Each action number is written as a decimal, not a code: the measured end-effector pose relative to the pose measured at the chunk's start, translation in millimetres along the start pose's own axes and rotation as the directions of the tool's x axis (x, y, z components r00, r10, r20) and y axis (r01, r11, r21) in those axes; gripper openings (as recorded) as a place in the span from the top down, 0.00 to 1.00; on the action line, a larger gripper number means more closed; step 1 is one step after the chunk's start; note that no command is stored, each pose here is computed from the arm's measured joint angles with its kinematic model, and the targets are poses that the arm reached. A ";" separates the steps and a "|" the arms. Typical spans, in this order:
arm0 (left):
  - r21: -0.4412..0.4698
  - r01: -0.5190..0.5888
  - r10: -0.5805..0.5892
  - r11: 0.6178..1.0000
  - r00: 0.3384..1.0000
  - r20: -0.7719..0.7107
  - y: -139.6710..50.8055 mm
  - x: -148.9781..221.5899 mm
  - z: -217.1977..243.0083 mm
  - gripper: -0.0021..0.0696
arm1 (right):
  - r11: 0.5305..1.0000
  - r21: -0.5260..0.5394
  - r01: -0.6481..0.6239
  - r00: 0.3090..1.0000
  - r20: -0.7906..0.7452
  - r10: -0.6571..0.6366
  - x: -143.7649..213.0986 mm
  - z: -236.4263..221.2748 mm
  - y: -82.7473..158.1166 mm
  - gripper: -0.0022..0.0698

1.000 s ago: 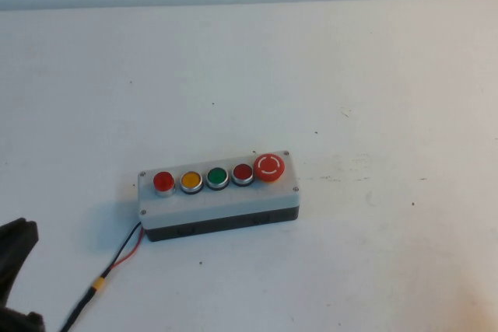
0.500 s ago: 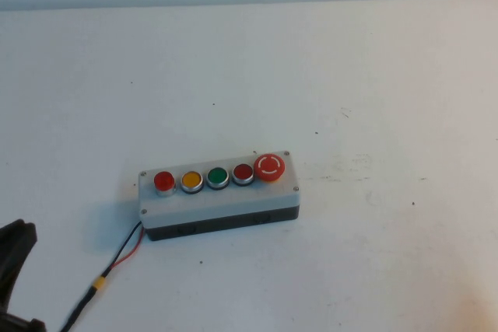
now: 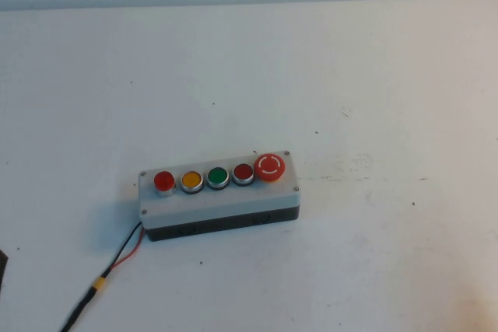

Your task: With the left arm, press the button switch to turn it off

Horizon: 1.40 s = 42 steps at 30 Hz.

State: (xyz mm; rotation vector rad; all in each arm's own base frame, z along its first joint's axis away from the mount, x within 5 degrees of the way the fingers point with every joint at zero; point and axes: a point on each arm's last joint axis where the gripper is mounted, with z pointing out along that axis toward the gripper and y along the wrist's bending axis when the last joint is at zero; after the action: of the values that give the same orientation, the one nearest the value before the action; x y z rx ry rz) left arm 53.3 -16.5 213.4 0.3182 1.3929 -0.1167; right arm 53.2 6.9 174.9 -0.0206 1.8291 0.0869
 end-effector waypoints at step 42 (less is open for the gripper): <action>0.017 0.109 -0.090 0.994 0.892 -0.443 -6.3 41.9 -9.7 0.97 | 1.000 0.000 0.000 1.000 0.000 0.000 0.0 0.0 0.0 0.99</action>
State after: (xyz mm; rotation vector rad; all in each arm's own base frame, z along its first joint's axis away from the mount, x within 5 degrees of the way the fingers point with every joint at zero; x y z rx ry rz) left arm 50.0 -15.2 170.1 0.3193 1.8627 -0.1655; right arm 53.2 6.9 174.9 -0.0206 1.8291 0.0869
